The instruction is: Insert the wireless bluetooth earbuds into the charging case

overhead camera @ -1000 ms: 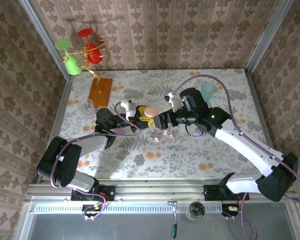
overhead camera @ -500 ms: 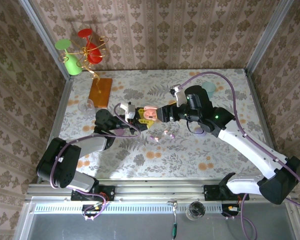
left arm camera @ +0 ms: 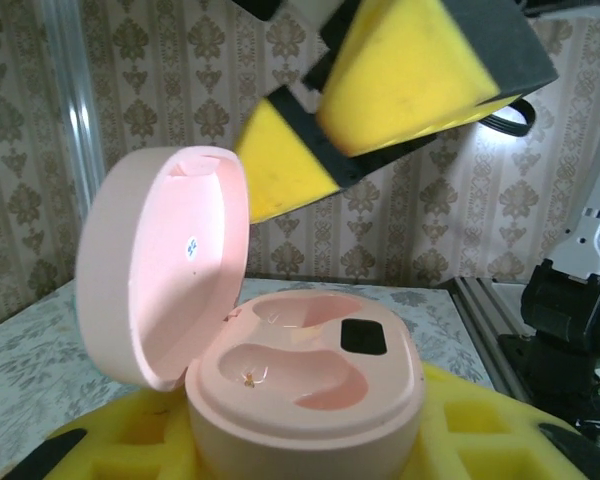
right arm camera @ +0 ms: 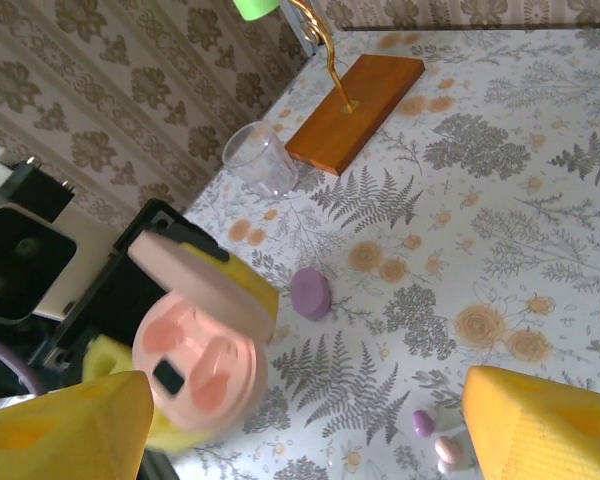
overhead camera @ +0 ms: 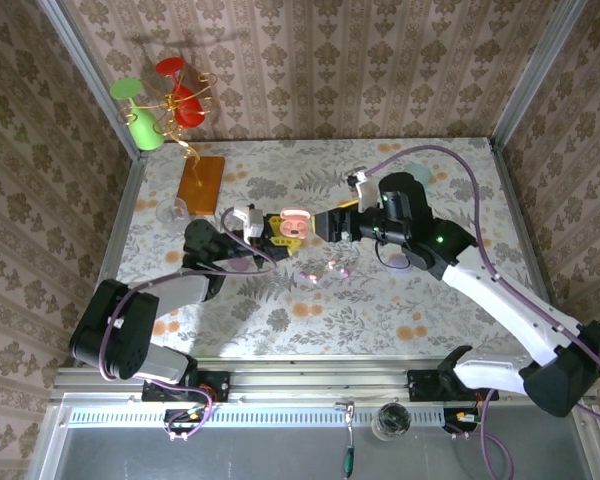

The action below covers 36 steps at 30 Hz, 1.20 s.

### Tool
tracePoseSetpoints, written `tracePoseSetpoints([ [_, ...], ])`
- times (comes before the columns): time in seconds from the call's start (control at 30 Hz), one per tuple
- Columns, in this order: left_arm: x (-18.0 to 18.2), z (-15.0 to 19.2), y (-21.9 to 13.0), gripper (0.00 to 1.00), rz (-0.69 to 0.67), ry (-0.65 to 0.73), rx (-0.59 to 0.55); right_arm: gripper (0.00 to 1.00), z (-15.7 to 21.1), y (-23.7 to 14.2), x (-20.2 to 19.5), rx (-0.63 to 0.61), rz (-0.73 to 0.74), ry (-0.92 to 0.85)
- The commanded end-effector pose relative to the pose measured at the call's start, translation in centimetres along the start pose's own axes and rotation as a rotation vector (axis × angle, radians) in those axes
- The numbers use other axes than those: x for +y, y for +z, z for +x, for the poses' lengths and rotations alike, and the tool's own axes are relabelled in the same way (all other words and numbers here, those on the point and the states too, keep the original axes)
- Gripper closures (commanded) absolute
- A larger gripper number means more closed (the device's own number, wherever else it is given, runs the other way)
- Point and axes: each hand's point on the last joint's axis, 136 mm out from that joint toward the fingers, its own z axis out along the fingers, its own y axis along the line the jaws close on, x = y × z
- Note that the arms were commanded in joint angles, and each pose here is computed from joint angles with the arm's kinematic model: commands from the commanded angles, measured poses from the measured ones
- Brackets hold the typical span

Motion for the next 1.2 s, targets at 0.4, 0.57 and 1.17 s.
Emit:
tracePoseSetpoints([
  [0.4, 0.7, -2.0, -2.3, 0.66, -0.07, 0.08, -0.03, 0.28, 9.7, 3.8, -7.9, 0.249, 0.073, 0.391],
  [0.57, 0.6, -1.8, -2.4, 0.66, -0.069, 0.073, -0.028, 0.37, 13.5, 7.5, -8.5, 0.409, 0.066, 0.359],
  [1.17, 0.3, -1.8, -2.4, 0.66, -0.067, 0.082, -0.028, 0.45, 19.7, 15.6, -9.2, 0.651, 0.034, 0.254],
])
